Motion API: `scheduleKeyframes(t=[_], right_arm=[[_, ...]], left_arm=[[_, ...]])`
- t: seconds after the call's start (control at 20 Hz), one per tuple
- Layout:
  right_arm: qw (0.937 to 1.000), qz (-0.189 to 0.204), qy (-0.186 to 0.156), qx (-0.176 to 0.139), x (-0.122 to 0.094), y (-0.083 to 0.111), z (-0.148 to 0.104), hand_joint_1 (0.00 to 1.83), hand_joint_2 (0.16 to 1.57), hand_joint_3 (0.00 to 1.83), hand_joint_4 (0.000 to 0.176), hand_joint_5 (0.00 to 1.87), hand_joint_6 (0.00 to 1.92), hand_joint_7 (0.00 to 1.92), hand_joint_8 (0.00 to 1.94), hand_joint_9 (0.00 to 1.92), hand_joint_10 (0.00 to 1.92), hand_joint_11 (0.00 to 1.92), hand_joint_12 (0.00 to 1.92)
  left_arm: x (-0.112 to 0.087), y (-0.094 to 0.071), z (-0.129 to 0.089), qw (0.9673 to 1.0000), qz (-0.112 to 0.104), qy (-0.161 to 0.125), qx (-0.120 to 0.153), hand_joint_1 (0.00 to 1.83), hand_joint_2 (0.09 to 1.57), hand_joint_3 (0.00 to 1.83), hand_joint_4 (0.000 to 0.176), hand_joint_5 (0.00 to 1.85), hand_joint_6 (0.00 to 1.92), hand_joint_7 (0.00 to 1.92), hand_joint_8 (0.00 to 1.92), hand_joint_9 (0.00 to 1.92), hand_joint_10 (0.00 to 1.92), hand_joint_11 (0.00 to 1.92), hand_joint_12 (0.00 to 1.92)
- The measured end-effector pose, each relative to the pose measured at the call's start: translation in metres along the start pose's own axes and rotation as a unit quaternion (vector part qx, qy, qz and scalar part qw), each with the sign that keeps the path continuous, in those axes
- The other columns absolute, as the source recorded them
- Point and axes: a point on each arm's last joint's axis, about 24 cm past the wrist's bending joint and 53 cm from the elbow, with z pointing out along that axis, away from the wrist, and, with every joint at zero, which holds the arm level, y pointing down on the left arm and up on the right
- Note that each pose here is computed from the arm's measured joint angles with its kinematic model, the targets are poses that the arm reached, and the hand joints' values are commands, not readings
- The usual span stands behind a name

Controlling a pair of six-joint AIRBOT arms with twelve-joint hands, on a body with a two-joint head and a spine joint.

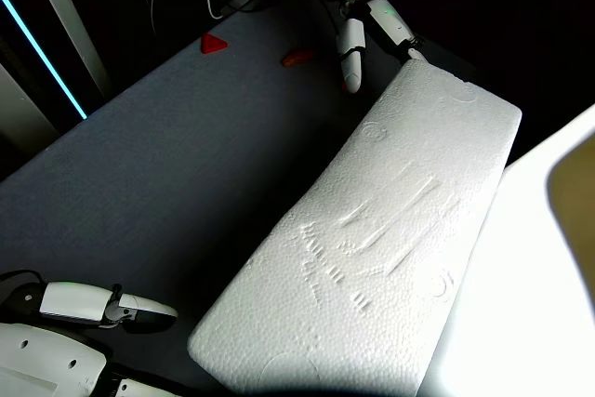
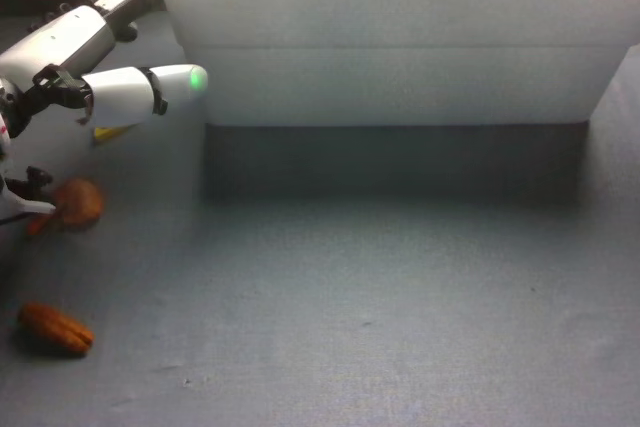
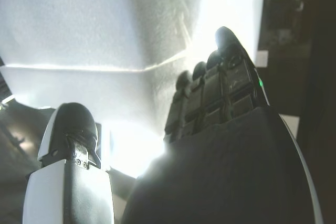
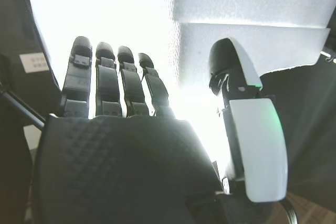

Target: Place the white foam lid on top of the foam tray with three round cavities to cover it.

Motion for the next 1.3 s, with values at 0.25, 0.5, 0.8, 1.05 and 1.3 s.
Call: scheduleKeyframes(t=[0.25,0.5,0.8,1.05,1.3], right_arm=[[0.9999,-0.008,-0.01,0.004,-0.011,-0.003,-0.009,0.52,1.26,0.0,0.0,0.0,0.0,0.0,0.0,0.0,0.0,0.0,0.0],[0.9997,-0.015,-0.019,-0.002,-0.017,0.0,-0.019,0.48,1.27,0.0,0.0,0.0,0.0,0.0,0.0,0.0,0.0,0.02,0.01],[0.9985,-0.05,-0.012,-0.022,-0.015,0.011,-0.052,0.47,1.28,0.0,0.0,0.0,0.0,0.01,0.01,0.04,0.02,0.0,0.61],[0.9958,-0.077,0.025,-0.042,0.007,0.022,-0.083,0.39,1.24,0.0,0.0,0.0,0.0,0.0,0.0,0.04,0.02,0.0,0.9],[0.9914,-0.091,0.073,-0.059,0.029,0.029,-0.116,0.32,1.28,0.0,0.0,0.0,0.0,0.0,0.0,0.0,0.01,0.0,0.62]], left_arm=[[-0.006,-0.002,-0.004,1.0,0.002,-0.007,0.006,0.44,1.13,0.0,0.0,0.07,0.0,0.0,0.0,0.0,0.0,0.0,0.7],[-0.013,-0.005,-0.015,0.9998,0.001,-0.016,0.013,0.48,1.14,0.0,0.0,0.1,0.0,0.0,0.0,0.0,0.0,0.0,0.25],[-0.012,-0.029,-0.036,0.9984,0.017,-0.008,0.053,0.48,1.17,0.01,0.0,0.08,0.0,0.0,0.0,0.0,0.0,0.0,0.0],[-0.004,-0.042,-0.062,0.9966,0.036,0.014,0.073,0.47,1.19,0.01,0.0,0.04,0.0,0.0,0.0,0.0,0.0,0.0,0.0],[0.014,-0.058,-0.09,0.9933,0.043,0.048,0.096,0.39,1.2,0.01,0.0,0.07,0.01,0.02,0.01,0.01,0.0,0.06,0.04]])
